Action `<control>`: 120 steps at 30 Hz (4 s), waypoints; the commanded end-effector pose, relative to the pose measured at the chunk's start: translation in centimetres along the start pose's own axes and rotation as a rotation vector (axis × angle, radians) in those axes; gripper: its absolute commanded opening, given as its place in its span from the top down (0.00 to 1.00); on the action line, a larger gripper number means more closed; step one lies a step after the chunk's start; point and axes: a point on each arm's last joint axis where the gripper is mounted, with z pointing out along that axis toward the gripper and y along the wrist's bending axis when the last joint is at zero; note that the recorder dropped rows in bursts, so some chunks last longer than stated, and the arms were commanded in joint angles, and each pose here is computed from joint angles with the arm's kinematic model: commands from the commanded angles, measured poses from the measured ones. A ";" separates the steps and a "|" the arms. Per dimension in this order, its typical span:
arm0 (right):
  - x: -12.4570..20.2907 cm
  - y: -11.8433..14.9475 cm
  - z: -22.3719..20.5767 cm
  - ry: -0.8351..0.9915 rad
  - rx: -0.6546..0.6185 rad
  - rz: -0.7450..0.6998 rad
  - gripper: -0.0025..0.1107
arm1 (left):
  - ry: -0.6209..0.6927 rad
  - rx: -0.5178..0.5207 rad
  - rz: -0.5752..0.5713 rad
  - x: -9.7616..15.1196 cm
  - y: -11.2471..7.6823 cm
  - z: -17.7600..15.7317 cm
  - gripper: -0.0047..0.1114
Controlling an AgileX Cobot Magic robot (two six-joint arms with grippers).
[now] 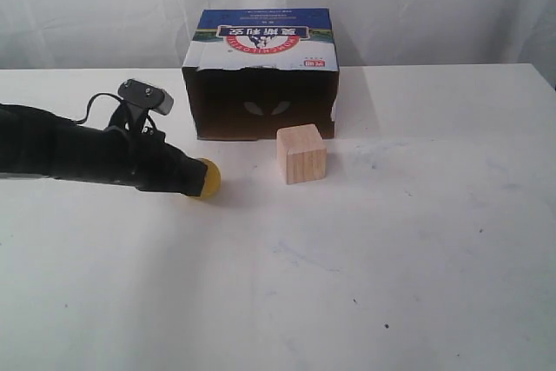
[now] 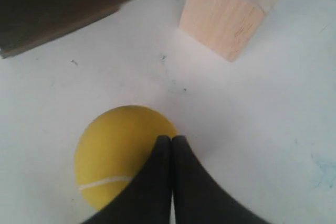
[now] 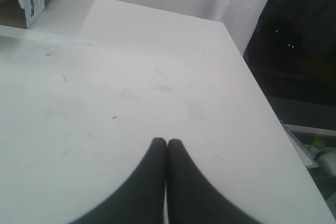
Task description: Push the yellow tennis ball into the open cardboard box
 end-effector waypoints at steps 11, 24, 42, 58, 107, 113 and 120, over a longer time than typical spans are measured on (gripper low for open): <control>-0.1 0.0 0.0 -0.017 0.002 0.028 0.98 | -0.042 0.044 -0.034 -1.1 1.0 2.3 0.96; -0.1 0.0 0.0 -0.017 0.002 0.030 0.98 | -0.089 0.047 -0.033 -2.7 0.9 1.7 0.96; -0.1 0.0 0.0 -0.017 0.002 0.030 0.98 | -0.031 -0.219 -0.106 -2.9 2.7 0.2 0.96; -0.1 0.0 0.0 -0.017 0.002 0.030 0.98 | -0.077 0.062 -0.119 -2.4 1.1 2.6 0.96; -0.1 0.0 0.0 -0.017 0.002 0.030 0.98 | -0.233 0.028 -0.069 -7.6 2.0 -0.2 0.96; -0.1 0.0 0.0 -0.017 0.002 0.030 0.98 | -0.117 0.066 -0.098 -5.3 0.0 -2.6 0.96; -0.1 0.0 0.0 -0.017 0.002 0.030 0.98 | -0.030 -0.219 -0.115 -2.8 2.9 -1.6 0.96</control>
